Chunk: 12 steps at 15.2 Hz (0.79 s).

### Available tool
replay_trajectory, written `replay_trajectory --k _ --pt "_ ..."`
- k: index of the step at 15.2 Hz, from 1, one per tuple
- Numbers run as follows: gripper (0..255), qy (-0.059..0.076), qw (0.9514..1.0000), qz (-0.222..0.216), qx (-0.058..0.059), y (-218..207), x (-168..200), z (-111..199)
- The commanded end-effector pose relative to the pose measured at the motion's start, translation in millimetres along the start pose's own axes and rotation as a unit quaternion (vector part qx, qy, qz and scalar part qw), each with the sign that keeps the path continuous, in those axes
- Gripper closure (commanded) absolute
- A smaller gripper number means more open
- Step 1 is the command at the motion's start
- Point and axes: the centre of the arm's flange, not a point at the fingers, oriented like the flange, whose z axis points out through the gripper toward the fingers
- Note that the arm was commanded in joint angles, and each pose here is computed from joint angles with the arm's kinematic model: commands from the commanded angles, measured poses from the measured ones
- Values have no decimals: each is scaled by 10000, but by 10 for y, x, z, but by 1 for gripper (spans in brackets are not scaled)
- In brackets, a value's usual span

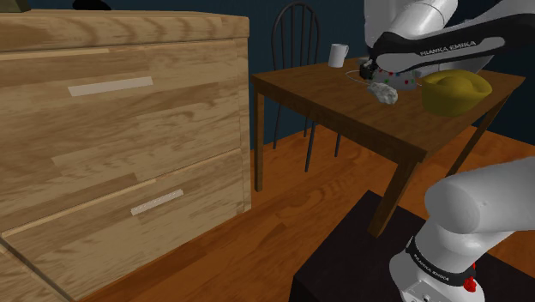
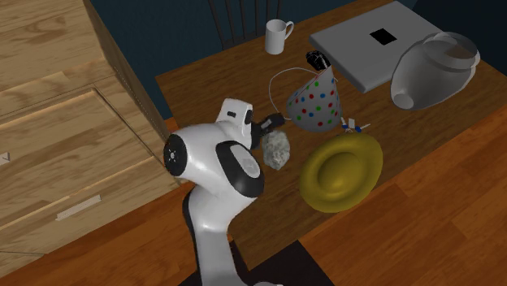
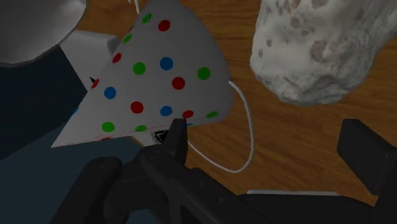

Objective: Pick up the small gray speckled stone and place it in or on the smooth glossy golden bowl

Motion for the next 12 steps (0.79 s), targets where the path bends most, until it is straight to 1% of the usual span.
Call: replay_trajectory --k 1,2,3,4,11,12 --pt "0 -848 9931 698 -419 -306 83 1" --pt "0 -1242 9855 998 -593 -445 140 3" --pt "0 -1632 9751 1294 -765 -581 205 14" --pt "0 -1759 9711 1391 -821 -625 228 20" --pt "0 -1759 9711 1390 -821 -580 82 390" --pt "0 -1759 9711 1390 -821 -580 82 389"
